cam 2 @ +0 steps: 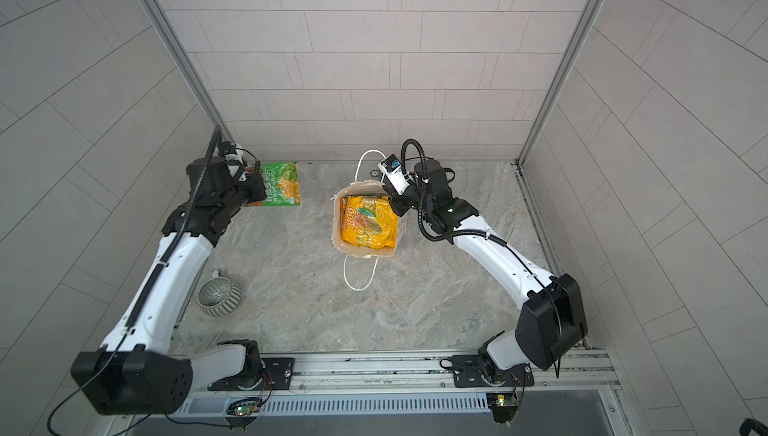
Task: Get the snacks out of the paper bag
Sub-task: 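Carry the green packet away from the bag and lower it to the table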
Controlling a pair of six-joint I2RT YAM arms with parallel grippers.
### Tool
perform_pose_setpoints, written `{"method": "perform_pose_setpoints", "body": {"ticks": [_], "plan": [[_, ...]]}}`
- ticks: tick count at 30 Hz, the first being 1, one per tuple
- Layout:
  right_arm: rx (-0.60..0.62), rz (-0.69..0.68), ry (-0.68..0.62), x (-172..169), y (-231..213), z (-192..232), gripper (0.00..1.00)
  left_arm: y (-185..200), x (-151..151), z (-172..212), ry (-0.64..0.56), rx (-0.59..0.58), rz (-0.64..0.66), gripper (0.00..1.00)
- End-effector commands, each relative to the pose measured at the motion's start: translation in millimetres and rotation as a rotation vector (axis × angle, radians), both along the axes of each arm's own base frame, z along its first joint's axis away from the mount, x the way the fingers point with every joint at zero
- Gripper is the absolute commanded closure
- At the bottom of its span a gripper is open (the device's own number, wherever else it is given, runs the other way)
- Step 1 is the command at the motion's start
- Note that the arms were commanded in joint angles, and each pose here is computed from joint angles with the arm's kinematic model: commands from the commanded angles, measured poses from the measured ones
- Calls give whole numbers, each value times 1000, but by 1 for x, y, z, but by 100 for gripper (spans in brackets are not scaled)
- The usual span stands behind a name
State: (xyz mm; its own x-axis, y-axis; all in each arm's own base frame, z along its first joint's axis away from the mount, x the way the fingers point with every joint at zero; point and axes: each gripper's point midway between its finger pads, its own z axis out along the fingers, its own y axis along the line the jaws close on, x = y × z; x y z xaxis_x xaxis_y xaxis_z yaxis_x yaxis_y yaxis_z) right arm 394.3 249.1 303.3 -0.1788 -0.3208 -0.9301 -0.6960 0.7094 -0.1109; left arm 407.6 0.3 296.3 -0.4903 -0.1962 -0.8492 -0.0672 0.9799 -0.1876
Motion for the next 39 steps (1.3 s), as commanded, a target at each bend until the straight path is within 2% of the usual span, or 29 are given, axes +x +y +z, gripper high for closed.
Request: {"method": "perform_pose_setpoints", "body": {"ticks": [1,4,11,14,32,37,39], "plan": [[57,2,-80,-6,-3,35,100,-6,22,-37,70,-13,-72,100],[55,3,-84,-6,-4,36,100,2,34,-71,149,25,-61,100],[41,-7,-89,-5,-6,35,100,44,45,-130,294,2,23,100],[36,-10,-88,-4,-6,34,100,50,48,-149,352,7,20,100],[12,-21,-90,-2,-8,30,100,79,71,-202,545,105,18,100],[10,-25,-90,-2,-9,30,100,84,78,-205,546,112,18,93],[9,-24,-88,-2,-9,29,100,84,80,-206,550,114,18,79]]}}
